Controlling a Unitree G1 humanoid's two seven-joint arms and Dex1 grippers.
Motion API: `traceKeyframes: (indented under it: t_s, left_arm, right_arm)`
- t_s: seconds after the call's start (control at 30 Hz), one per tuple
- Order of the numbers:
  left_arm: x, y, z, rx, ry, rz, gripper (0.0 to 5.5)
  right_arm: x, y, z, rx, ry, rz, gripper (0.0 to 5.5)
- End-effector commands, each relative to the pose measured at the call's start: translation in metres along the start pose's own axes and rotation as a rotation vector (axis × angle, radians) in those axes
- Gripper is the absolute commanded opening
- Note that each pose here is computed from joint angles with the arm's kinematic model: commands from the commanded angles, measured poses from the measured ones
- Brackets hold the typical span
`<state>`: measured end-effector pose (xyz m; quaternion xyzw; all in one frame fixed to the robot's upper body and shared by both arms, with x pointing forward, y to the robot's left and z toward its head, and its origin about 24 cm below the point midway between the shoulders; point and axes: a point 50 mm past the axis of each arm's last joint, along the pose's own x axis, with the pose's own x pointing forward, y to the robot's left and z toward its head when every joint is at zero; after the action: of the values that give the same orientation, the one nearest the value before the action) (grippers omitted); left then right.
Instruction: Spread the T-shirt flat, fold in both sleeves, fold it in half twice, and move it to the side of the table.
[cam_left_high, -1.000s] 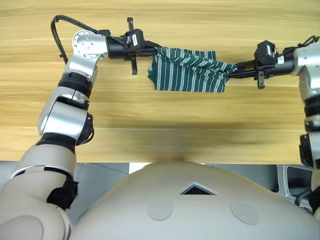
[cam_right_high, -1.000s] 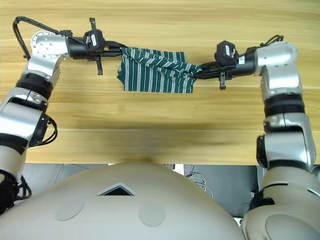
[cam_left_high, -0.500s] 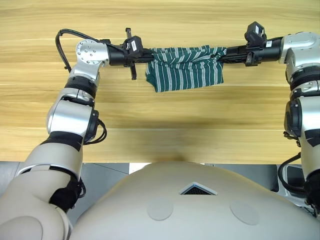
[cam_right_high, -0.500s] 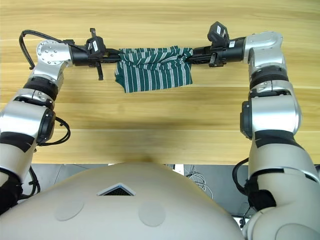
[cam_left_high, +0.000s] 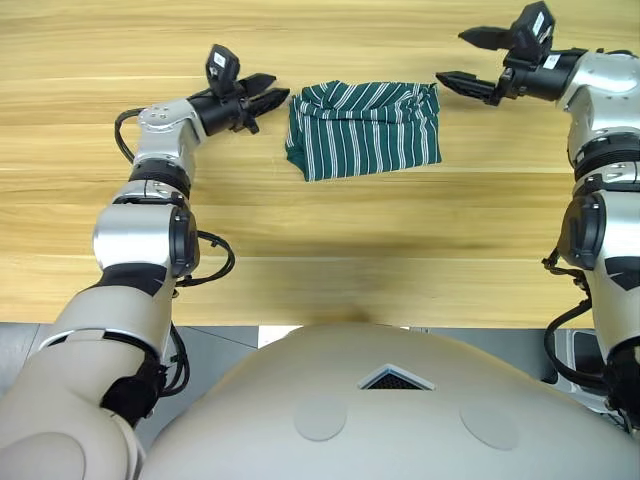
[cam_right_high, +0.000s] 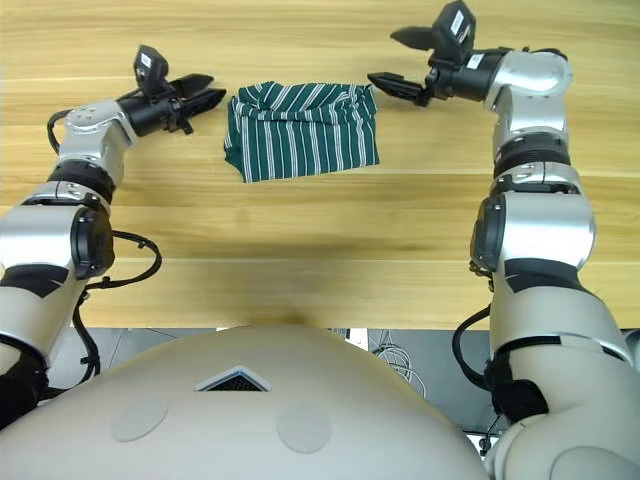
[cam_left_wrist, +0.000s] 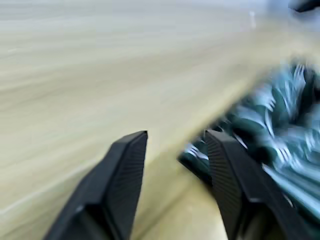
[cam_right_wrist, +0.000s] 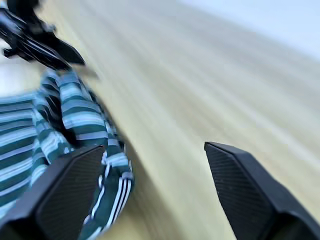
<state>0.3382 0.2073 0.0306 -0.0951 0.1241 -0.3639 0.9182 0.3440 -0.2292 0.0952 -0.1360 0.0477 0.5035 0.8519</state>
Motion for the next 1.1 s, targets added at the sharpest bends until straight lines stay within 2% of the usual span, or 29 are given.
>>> traceKeyframes:
  t_s: [0.03,0.07,0.2,0.33,0.47,0.6,0.87,1.1]
  left_arm:
    - [-0.026,0.019,0.016,-0.069,-0.231,0.141,2.53]
    - [-0.030,0.020,0.018,-0.048,-0.277,0.158,2.68]
    - [-0.044,0.011,0.017,0.039,-0.538,0.192,2.68]
    - [-0.058,-0.001,0.001,0.115,-0.626,0.311,2.68]
    - [-0.057,-0.024,-0.017,0.136,-0.652,0.358,2.68]
    - [-0.050,-0.044,-0.023,0.180,-0.644,0.333,2.68]
    - [-0.046,-0.053,-0.028,0.141,-0.652,0.319,2.68]
    - [-0.045,-0.057,-0.032,0.122,-0.636,0.303,2.68]
  right_arm:
    - [0.018,0.030,-0.004,-0.094,-0.075,0.150,3.73]
    - [0.026,0.039,-0.006,-0.117,-0.074,0.187,3.73]
    - [0.050,0.080,-0.018,-0.089,-0.066,0.412,3.73]
    - [0.058,0.102,-0.024,0.015,-0.067,0.559,3.73]
    - [0.076,0.096,-0.026,0.046,-0.032,0.468,3.73]
    - [0.081,0.079,-0.029,0.056,0.031,0.341,3.73]
    - [0.083,0.062,-0.022,0.052,0.035,0.274,3.73]
    - [0.080,0.074,-0.058,0.031,0.289,0.213,3.73]
